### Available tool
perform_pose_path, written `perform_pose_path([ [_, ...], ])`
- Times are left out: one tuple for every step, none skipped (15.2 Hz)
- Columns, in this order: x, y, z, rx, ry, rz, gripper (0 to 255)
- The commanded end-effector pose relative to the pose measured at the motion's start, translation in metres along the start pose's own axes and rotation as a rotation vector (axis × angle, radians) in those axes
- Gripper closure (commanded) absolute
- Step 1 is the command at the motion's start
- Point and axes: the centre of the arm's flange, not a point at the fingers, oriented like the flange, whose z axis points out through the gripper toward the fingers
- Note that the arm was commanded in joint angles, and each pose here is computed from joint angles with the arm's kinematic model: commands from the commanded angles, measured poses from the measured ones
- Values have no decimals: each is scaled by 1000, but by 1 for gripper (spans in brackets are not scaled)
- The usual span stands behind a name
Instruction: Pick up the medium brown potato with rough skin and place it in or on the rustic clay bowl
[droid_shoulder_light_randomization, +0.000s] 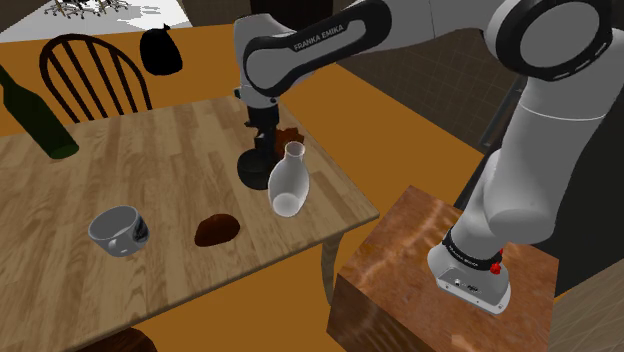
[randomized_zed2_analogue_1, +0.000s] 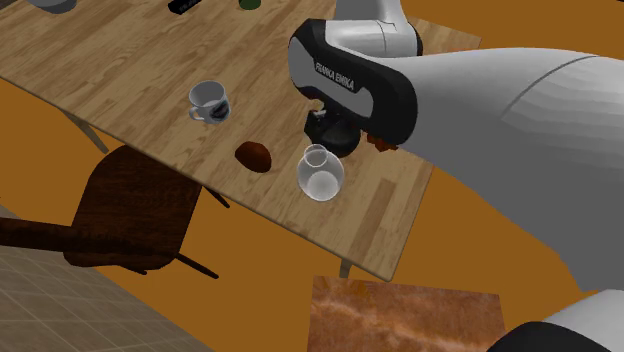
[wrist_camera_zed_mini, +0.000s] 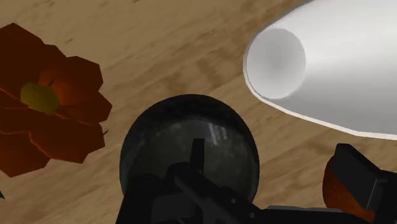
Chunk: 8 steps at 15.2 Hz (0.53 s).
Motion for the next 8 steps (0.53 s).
perform_pose_path([
  [21,-11,13,24,-12,-60,0],
  [32,-17,18,34,-13,-88,0],
  [42,-23,22,44,-14,-116,0],
  [52,-29,27,54,-16,-144,0],
  [62,-36,32,64,-17,-172,0],
  [72,-43,36,74,-19,-200,0],
  [81,-50,41,84,-20,-228,0],
  [90,-58,45,94,-22,-256,0],
])
